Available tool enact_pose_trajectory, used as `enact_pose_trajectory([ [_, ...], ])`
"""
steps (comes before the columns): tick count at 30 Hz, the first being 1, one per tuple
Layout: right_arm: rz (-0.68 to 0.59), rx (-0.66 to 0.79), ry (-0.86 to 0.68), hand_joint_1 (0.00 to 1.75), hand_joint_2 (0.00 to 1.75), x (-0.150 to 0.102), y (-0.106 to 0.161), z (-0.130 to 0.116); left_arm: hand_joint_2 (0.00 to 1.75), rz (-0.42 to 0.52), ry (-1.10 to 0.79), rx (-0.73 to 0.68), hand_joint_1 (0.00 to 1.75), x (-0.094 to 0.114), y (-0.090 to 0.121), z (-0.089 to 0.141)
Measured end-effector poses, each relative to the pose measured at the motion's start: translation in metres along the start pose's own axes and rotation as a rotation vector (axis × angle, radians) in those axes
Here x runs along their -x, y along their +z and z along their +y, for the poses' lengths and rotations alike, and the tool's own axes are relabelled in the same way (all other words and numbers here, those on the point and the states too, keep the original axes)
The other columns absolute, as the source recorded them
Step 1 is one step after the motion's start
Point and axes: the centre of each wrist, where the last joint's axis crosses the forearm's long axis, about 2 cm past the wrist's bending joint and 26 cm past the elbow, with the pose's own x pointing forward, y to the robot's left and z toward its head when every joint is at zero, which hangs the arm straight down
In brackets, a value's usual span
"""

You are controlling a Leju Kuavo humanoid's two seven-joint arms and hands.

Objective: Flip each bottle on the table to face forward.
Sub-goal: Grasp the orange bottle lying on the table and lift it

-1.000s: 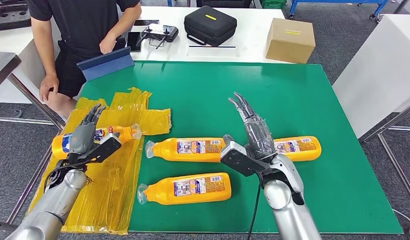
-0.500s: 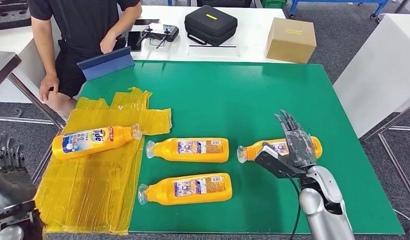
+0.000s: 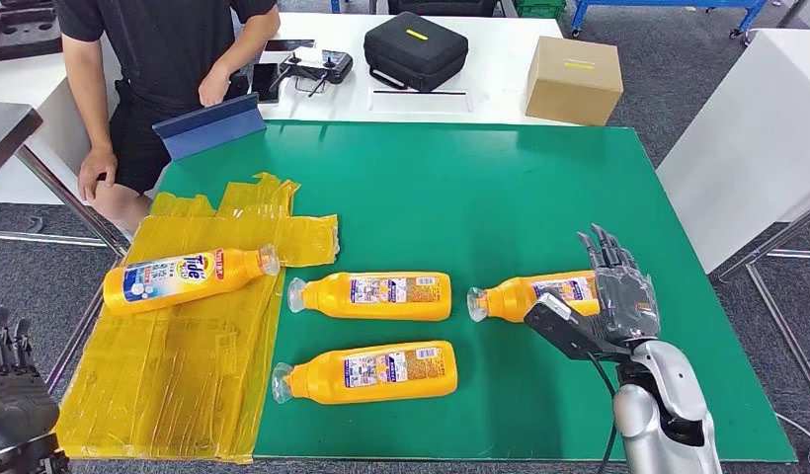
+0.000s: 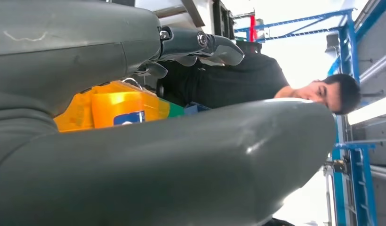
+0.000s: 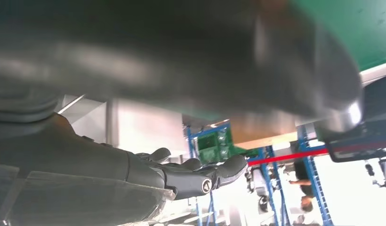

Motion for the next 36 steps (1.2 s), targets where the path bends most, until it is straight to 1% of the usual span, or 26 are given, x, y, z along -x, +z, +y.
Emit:
enact_pose_trajectory([
  [3,0.021,-0.003,0.02,0.0,1.75,-0.004,0.005,-0.001,0.0,0.006,0.008,-0.006,0.0,0.003,0.0,-0.003],
  [12,0.066,-0.018,0.08,0.0,1.75,-0.018,0.011,0.003,0.0,0.015,0.013,-0.012,0.0,0.012,-0.01,-0.014],
  [18,0.077,-0.04,0.109,0.0,1.75,-0.017,0.013,0.004,0.0,0.018,0.026,-0.015,0.0,0.019,-0.017,-0.018],
  [25,0.116,-0.124,0.165,0.0,1.75,-0.004,0.016,0.011,0.0,0.022,0.042,-0.012,0.0,0.027,-0.026,-0.022],
  [31,0.139,-0.181,0.207,0.0,1.75,0.012,0.019,0.017,0.0,0.031,0.047,-0.012,0.0,0.031,-0.028,-0.023],
  [36,0.154,-0.244,0.243,0.0,1.75,0.037,0.012,0.022,0.0,0.03,0.054,-0.023,0.0,0.033,-0.027,-0.023],
])
